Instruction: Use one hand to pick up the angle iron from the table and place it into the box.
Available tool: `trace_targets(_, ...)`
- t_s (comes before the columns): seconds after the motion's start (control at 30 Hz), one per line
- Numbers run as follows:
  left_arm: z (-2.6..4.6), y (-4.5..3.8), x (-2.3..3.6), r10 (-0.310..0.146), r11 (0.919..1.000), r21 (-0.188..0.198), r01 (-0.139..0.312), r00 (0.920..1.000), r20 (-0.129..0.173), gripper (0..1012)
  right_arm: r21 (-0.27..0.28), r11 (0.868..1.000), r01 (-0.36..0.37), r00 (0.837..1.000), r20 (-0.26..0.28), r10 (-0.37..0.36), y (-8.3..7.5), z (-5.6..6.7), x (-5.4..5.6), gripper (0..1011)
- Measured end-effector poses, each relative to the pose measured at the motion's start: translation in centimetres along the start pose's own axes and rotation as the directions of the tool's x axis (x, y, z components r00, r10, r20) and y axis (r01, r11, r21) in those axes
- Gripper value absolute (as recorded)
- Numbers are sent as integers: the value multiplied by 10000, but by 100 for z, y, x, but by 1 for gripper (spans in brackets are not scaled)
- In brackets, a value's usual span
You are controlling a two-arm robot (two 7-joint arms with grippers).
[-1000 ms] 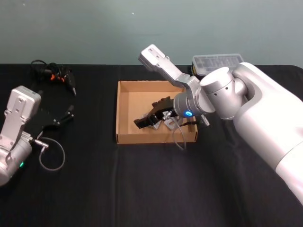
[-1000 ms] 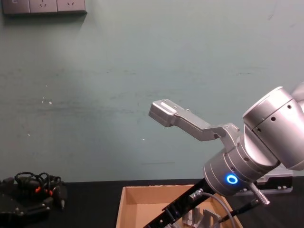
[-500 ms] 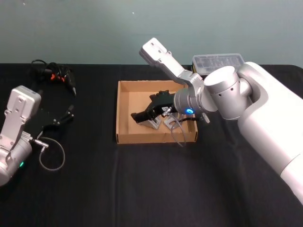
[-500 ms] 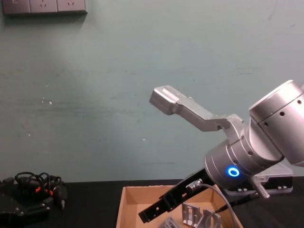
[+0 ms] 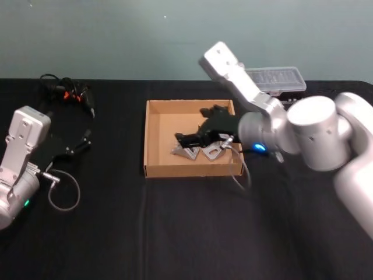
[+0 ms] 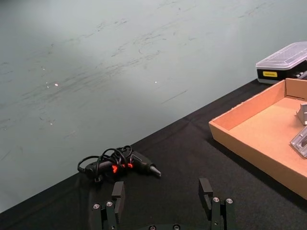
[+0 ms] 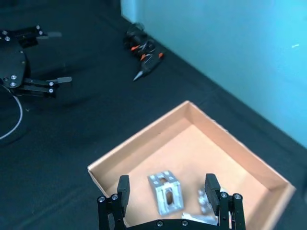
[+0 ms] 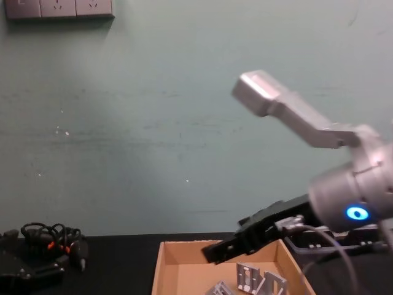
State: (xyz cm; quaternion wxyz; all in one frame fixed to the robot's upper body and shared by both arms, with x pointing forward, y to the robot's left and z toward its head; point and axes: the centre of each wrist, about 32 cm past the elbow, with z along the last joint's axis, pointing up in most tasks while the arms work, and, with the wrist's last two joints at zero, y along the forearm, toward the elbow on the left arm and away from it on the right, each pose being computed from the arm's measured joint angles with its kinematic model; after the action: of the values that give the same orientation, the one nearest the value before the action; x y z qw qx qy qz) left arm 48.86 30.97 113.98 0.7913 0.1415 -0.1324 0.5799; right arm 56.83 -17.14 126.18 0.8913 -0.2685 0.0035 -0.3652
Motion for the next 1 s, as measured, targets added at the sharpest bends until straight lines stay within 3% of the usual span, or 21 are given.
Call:
trace_targets(0.2, 0, 0, 0, 0, 10000, 0, 0, 10000, 0, 1011, 624, 9950, 776, 9969, -173, -767, -336, -232, -112, 1000)
trace_targets(0.4, 0, 0, 0, 0, 10000, 0, 0, 10000, 0, 1011, 1121, 9754, 1900, 9812, -562, -1846, -625, -562, -293, 1000)
trace_targets(0.53, 0, 0, 0, 0, 10000, 0, 0, 10000, 0, 1011, 1266, 9623, 2408, 9700, -649, -2342, -683, -703, -374, 1000)
trace_targets(0.73, 0, 0, 0, 0, 10000, -1, 0, 10000, 0, 1012, 1661, 9290, 3307, 9436, -422, -3284, -666, -892, -486, 1000)
trace_targets(1.0, 0, 0, 0, 0, 10000, 0, 0, 10000, 1, 1011, 1627, 9281, 3349, 9421, -387, -3332, -647, -929, -484, 1000)
